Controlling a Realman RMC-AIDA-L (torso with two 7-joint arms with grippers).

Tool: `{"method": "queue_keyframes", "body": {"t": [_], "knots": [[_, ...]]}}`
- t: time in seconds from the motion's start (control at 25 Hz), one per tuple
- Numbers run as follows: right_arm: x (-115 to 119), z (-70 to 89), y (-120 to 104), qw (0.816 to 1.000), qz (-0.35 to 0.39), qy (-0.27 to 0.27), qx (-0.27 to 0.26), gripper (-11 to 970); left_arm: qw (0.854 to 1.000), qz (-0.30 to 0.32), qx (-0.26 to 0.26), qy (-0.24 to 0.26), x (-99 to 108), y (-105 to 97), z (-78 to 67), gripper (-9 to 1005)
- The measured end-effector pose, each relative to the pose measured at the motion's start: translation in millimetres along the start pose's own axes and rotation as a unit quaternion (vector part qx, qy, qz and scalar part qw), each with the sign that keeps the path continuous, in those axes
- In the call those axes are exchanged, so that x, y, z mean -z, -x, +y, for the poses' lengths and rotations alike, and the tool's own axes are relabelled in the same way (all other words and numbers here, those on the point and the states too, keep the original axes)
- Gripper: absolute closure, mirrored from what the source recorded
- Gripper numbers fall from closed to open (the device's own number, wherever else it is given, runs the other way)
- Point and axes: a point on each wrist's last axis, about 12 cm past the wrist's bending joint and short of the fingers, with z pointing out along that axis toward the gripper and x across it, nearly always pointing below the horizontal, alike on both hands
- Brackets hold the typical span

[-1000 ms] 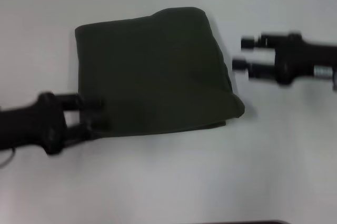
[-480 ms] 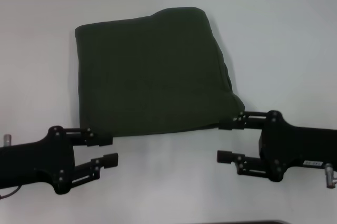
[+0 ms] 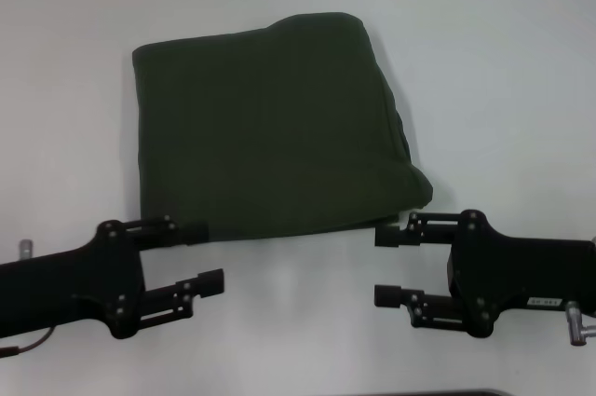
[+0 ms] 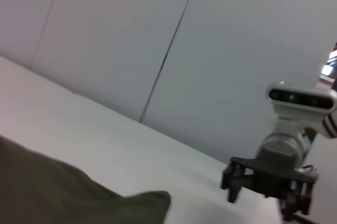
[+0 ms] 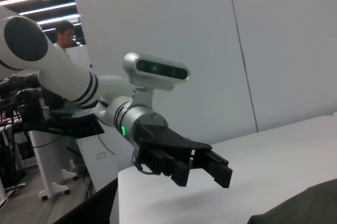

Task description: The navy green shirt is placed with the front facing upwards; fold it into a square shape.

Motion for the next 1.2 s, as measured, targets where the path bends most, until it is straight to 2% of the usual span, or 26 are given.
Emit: {"method": "queue_keyframes", "body": {"t": [0.2,0.48,0.68,0.88,1.2], "knots": [[0.6,1.3,-6.4,1.000,0.019,-0.005,-0.003,336,0.997,-0.023,-0.060,0.038,9.0,-8.9,-3.9,354],[-1.0,1.3,-9.1,1.000,0.029,-0.003,-0.004,335,0.997,-0.004,-0.065,0.035,4.1,-11.7,-0.5,209],[-2.8,1.8,-9.6,1.000,0.028,0.000,-0.007,335,0.997,-0.001,-0.074,0.036,4.9,-10.5,1.0,167],[-3.2,1.7,-9.3,1.000,0.028,0.002,-0.006,336,0.994,0.005,-0.098,0.045,5.4,-8.5,5.2,168],[-2.6,0.7,-8.2,1.000,0.026,0.000,-0.008,336,0.994,0.012,-0.104,0.044,2.5,-1.1,13.2,169]]}}
